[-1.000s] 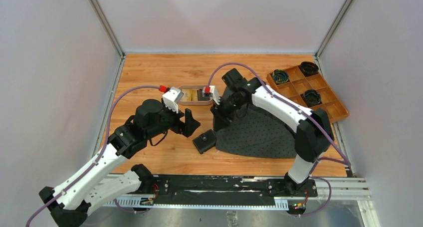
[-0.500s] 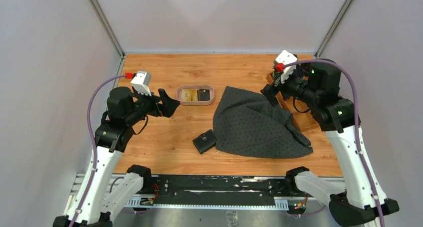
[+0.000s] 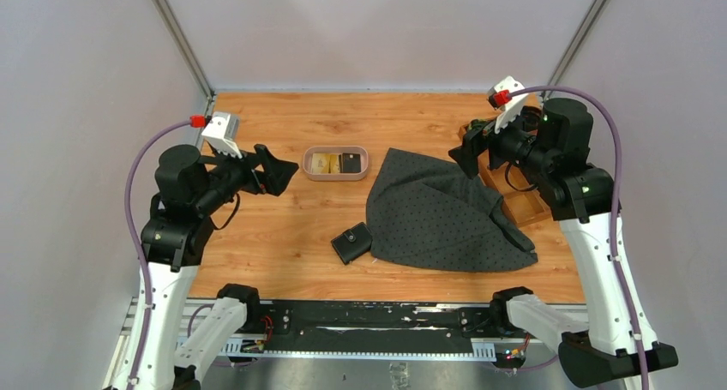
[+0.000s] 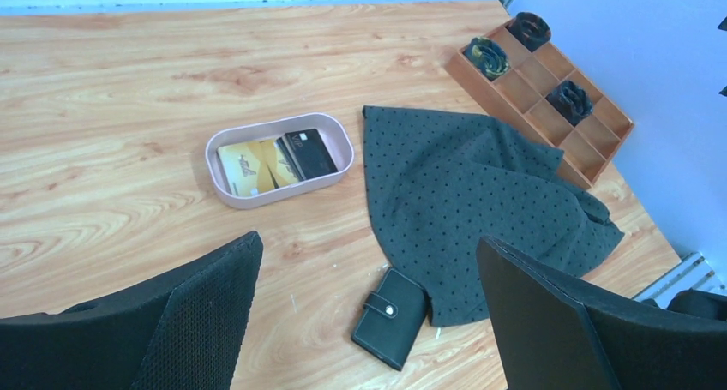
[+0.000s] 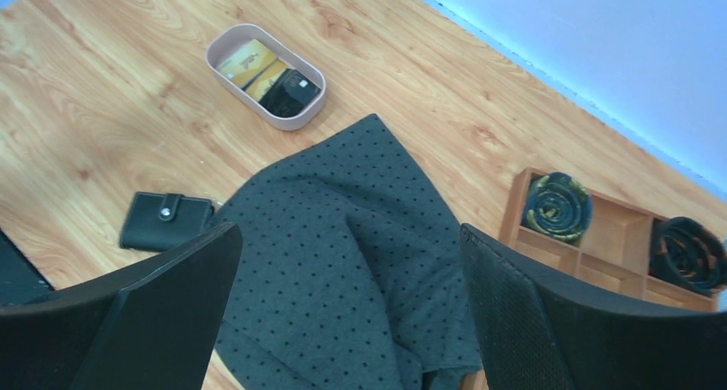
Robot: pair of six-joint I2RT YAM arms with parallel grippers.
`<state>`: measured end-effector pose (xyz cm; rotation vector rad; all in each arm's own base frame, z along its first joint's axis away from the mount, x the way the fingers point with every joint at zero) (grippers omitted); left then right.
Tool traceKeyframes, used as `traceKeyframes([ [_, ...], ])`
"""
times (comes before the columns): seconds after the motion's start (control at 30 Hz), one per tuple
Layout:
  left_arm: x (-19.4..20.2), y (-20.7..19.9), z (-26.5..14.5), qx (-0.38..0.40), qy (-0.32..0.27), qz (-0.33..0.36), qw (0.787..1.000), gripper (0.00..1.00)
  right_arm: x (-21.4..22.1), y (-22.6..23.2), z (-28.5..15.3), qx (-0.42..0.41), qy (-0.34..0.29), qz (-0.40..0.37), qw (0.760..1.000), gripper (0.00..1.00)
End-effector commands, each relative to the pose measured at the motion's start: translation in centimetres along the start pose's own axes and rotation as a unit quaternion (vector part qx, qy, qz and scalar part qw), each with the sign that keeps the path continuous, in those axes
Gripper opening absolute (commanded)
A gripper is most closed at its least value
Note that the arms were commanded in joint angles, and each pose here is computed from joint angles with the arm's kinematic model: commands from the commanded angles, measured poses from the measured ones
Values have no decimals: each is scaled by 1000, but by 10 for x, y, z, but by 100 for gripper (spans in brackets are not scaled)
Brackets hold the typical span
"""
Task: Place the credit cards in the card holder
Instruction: Reset both arms
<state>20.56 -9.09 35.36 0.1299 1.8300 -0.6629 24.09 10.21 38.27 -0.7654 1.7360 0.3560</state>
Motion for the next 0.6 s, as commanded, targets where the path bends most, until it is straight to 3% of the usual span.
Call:
traceKeyframes([
  [0.0,0,-1,-5,-3,6,5,1000,100,-4,8,-8,-19,-14,49,999,100],
  [0.57,4,-5,-10,12,8,1,1000,100,5,-2,-8,-11,-3,60,998,100],
])
Point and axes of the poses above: each gripper's point midway between its finger pads, its own z axis out along the fingers, its own y axis along the line the jaws close on, x = y × z, the point moved 4 cm from there along -z, back along the fingers, and after that the axes turned 3 degrees about -z, right-handed, at the moved point
